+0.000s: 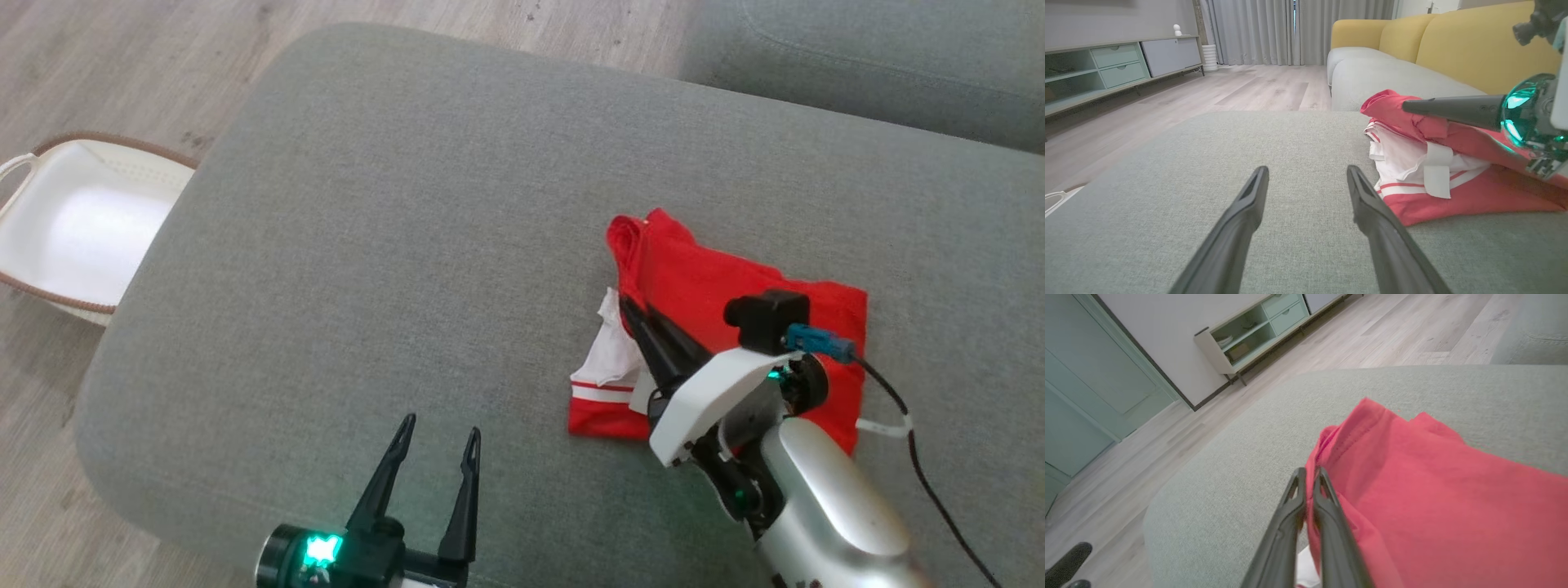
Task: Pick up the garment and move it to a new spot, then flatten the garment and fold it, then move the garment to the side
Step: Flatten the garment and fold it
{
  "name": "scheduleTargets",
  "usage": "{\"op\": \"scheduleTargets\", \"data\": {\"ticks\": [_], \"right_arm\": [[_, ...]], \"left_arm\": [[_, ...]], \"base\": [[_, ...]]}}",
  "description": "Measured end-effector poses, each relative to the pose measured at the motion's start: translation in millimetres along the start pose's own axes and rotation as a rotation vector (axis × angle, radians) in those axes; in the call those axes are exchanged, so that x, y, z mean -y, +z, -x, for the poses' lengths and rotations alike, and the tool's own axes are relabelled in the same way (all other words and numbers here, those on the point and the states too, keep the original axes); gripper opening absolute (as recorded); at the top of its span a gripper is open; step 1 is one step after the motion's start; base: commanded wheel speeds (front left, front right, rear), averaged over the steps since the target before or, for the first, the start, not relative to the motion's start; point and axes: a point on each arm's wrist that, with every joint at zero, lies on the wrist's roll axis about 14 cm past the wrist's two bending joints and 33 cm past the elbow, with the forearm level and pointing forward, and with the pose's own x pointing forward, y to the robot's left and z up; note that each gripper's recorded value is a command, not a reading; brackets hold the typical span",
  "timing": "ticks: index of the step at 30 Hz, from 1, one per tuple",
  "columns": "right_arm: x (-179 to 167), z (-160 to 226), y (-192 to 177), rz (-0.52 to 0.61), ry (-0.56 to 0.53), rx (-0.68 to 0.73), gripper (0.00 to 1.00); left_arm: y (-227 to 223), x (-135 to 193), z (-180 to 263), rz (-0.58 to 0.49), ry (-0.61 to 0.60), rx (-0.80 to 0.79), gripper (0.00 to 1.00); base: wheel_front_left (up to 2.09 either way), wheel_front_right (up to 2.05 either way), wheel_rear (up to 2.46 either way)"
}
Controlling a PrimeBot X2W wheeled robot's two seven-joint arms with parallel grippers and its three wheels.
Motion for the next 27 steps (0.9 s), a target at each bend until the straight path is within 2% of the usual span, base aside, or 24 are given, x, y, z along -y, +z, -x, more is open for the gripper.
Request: {"op": "scheduleTargets", "data": {"ticks": [1, 6, 11, 15, 20, 22, 27], "right_arm": [[-1, 1, 0, -0.010, 0.002, 0.008, 1.00], [7, 12, 25, -0.012, -0.029, 0.145, 1.00], [35, 43, 70, 0.043, -0.143, 0.357, 1.00], [61, 87, 91, 0.085, -0.268, 0.495, 1.00], [105, 157, 78, 0.133, -0.481, 0.530, 1.00], [119, 185, 69, 0.117, -0.564, 0.540, 1.00], [127, 233, 34, 0.142, -0.690, 0.495, 1.00]], "left_arm": [[0, 1, -1, 0.000, -0.002, -0.002, 1.00], [-2, 8, -4, -0.002, -0.025, -0.006, 1.00], [5, 9, -9, 0.033, -0.032, 0.022, 1.00], [12, 13, -12, 0.074, -0.048, 0.044, 1.00], [23, 28, -15, 0.081, -0.104, 0.079, 1.00], [28, 34, -15, 0.080, -0.126, 0.098, 1.00], [39, 45, -13, 0.065, -0.168, 0.137, 1.00]], "base": [[0.00, 0.00, 0.00], [0.00, 0.00, 0.00], [0.00, 0.00, 0.00], [0.00, 0.00, 0.00], [0.00, 0.00, 0.00], [0.00, 0.00, 0.00], [0.00, 0.00, 0.00]]}}
